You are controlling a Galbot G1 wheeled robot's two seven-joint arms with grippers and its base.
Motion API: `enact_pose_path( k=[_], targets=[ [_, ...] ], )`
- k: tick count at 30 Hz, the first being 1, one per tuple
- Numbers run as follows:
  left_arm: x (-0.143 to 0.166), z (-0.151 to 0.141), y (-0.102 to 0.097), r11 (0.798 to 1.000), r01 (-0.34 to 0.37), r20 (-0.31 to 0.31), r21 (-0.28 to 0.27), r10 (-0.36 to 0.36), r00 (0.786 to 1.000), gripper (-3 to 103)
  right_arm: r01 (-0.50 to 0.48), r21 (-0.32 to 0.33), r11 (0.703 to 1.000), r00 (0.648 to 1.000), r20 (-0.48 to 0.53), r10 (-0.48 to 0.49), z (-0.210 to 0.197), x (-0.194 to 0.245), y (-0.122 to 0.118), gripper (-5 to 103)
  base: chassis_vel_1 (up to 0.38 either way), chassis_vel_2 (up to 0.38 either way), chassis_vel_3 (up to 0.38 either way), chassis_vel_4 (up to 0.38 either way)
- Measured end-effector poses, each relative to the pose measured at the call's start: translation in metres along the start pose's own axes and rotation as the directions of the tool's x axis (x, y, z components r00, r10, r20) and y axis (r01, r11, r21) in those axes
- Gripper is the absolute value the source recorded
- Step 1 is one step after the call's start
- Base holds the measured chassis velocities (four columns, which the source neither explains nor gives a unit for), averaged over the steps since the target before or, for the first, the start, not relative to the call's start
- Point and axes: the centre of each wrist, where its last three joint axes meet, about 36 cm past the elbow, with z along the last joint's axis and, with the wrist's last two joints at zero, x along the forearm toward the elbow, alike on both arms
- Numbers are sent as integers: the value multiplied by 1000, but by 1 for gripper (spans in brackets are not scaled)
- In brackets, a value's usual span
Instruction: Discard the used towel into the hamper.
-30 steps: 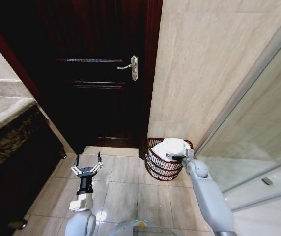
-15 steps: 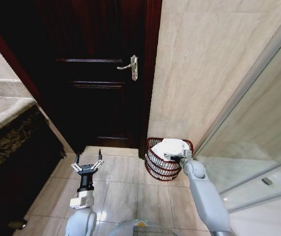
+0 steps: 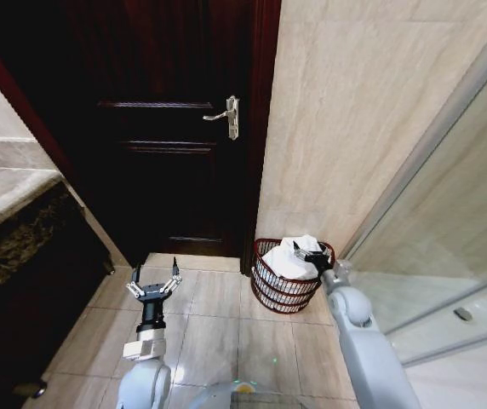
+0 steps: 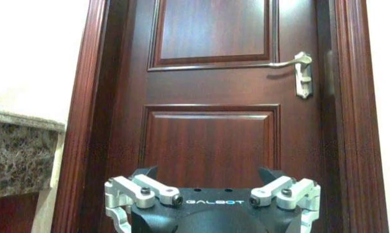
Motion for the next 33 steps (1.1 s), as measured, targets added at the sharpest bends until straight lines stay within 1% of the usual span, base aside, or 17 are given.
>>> enact_pose_path(
  k=[1, 3, 6, 7, 9, 12, 15, 16, 18, 20, 23, 24, 27, 33],
  targets=[
    [-1, -1, 0, 1000, 0, -7, 0, 0, 1000, 100, -11, 5, 1000, 1000, 27, 10, -1, 10, 6, 100, 0, 0, 0, 0],
    [-1, -3, 0, 1000, -1, -13, -1, 1, 1000, 100, -19, 9, 1000, 999, 47, 19, -1, 18, 10, 100, 0, 0, 0, 0],
    [-1, -12, 1, 1000, -9, -30, 4, 10, 1000, 100, -70, 30, 997, 989, 130, 66, -6, 52, 23, 100, 0, 0, 0, 0],
    [-1, -12, 1, 1000, -9, -30, 4, 10, 1000, 100, -70, 30, 997, 989, 130, 66, -6, 52, 23, 100, 0, 0, 0, 0],
    [-1, -19, 2, 1000, -19, -29, 3, 19, 999, 100, -93, 39, 995, 984, 156, 86, -12, 73, 29, 100, 0, 0, 0, 0],
    [-2, -23, 2, 1000, -26, -29, 1, 26, 999, 100, -102, 43, 994, 982, 165, 93, -19, 84, 30, 100, 0, 0, 0, 0],
    [-6, -34, 9, 998, -67, -35, -13, 67, 997, 100, -121, 53, 991, 977, 180, 110, -34, 102, 27, 100, 0, 0, 0, 0],
    [-6, -34, 9, 998, -67, -35, -13, 67, 997, 100, -121, 53, 991, 977, 180, 110, -34, 102, 27, 100, 0, 0, 0, 0],
    [-12, -43, 19, 995, -100, -38, -12, 99, 994, 100, -124, 45, 991, 977, 183, 114, -44, 110, 26, 100, 0, 0, 0, 0],
    [-13, -46, 21, 994, -105, -38, -14, 104, 994, 100, -125, 40, 991, 976, 184, 116, -47, 112, 26, 100, 0, 0, 0, 0],
    [-18, -59, 34, 992, -122, -24, -41, 121, 992, 100, -129, 23, 991, 974, 189, 122, -64, 122, 29, 100, 0, 0, 0, 0],
    [-18, -59, 34, 992, -122, -24, -41, 121, 992, 100, -129, 23, 991, 974, 189, 122, -64, 122, 29, 100, 0, 0, 0, 0],
    [-18, -74, 35, 993, -112, -5, -47, 112, 994, 100, -123, 19, 992, 974, 195, 117, -82, 131, 36, 100, 0, 0, 0, 0],
    [-16, -82, 32, 993, -112, -9, -45, 112, 994, 100, -126, 23, 992, 973, 196, 120, -91, 133, 39, 100, 0, 0, 0, 0]
  ],
)
